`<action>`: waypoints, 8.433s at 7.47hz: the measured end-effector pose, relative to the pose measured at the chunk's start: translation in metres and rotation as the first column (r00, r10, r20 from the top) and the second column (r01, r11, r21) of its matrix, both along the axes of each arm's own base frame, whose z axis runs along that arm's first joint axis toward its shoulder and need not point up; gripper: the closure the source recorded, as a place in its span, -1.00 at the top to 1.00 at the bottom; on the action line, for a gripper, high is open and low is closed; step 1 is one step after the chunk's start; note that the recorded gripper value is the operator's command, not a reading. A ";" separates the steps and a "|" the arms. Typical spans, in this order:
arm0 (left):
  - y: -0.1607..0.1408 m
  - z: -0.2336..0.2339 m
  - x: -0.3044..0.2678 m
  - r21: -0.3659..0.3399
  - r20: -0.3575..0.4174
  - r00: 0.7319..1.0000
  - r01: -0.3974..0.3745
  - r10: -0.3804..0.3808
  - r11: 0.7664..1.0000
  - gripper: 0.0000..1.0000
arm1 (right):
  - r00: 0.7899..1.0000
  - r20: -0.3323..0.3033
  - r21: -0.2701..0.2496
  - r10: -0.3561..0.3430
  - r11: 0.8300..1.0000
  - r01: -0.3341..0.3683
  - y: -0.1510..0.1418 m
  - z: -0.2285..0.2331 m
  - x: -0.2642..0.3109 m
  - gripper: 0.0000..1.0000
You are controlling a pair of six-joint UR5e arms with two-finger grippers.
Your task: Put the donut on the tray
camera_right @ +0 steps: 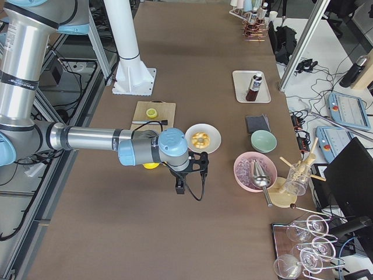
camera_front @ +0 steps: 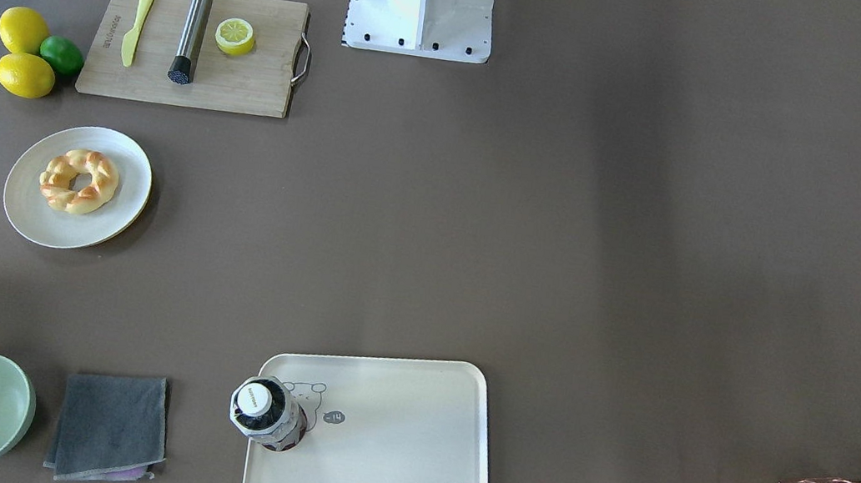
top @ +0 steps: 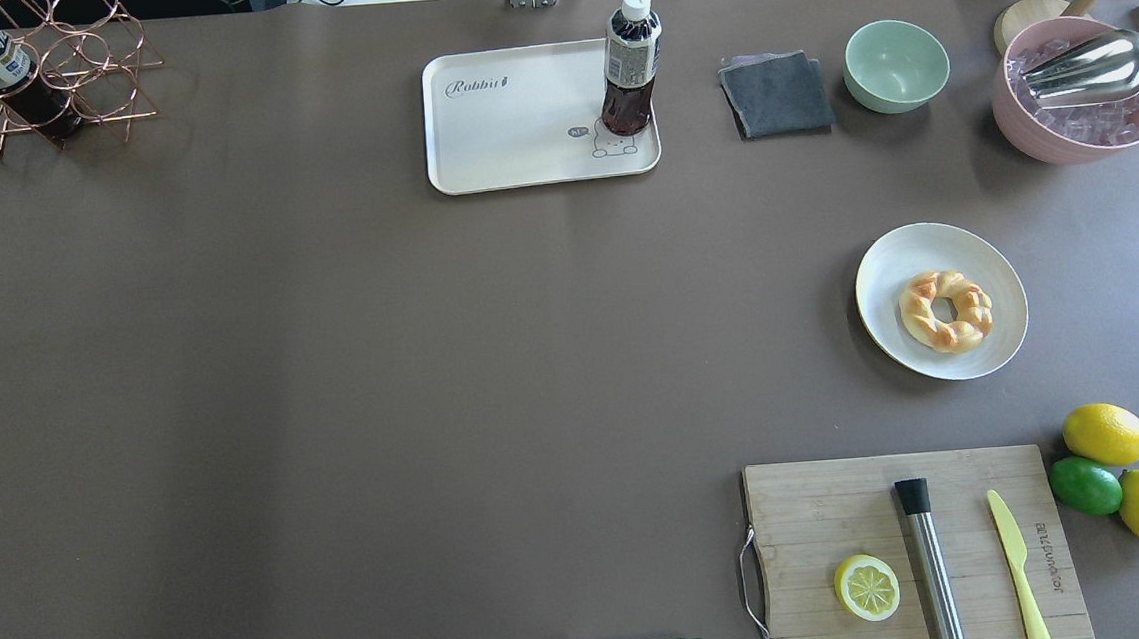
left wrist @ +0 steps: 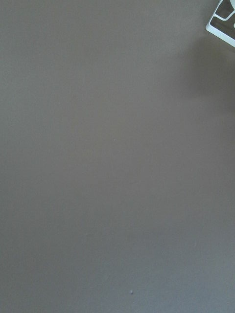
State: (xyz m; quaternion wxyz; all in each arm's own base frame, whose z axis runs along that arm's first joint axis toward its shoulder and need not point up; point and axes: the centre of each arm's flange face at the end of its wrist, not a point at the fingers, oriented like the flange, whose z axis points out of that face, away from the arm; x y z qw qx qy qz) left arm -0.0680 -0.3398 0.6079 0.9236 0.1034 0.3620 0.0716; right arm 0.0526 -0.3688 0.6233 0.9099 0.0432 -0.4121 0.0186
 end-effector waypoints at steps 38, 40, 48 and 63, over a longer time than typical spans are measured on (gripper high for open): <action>-0.081 -0.407 0.506 -0.426 -0.384 0.894 0.051 -0.231 0.903 0.85 | 0.924 0.312 -0.235 0.222 0.960 -0.151 -0.042 -0.365 -0.463 -1.00; -0.078 -0.417 0.515 -0.436 -0.380 0.893 0.057 -0.242 0.898 0.78 | 0.923 0.309 -0.239 0.228 0.958 -0.156 -0.034 -0.366 -0.472 -1.00; -0.073 -0.414 0.520 -0.436 -0.369 0.894 0.073 -0.253 0.897 0.23 | 0.917 0.317 -0.250 0.243 0.954 -0.166 -0.003 -0.407 -0.499 -1.00; -0.136 -0.383 0.525 -0.521 -0.309 0.853 0.218 -0.420 0.825 -1.00 | 0.894 0.361 -0.259 0.266 0.949 -0.178 -0.009 -0.424 -0.464 1.00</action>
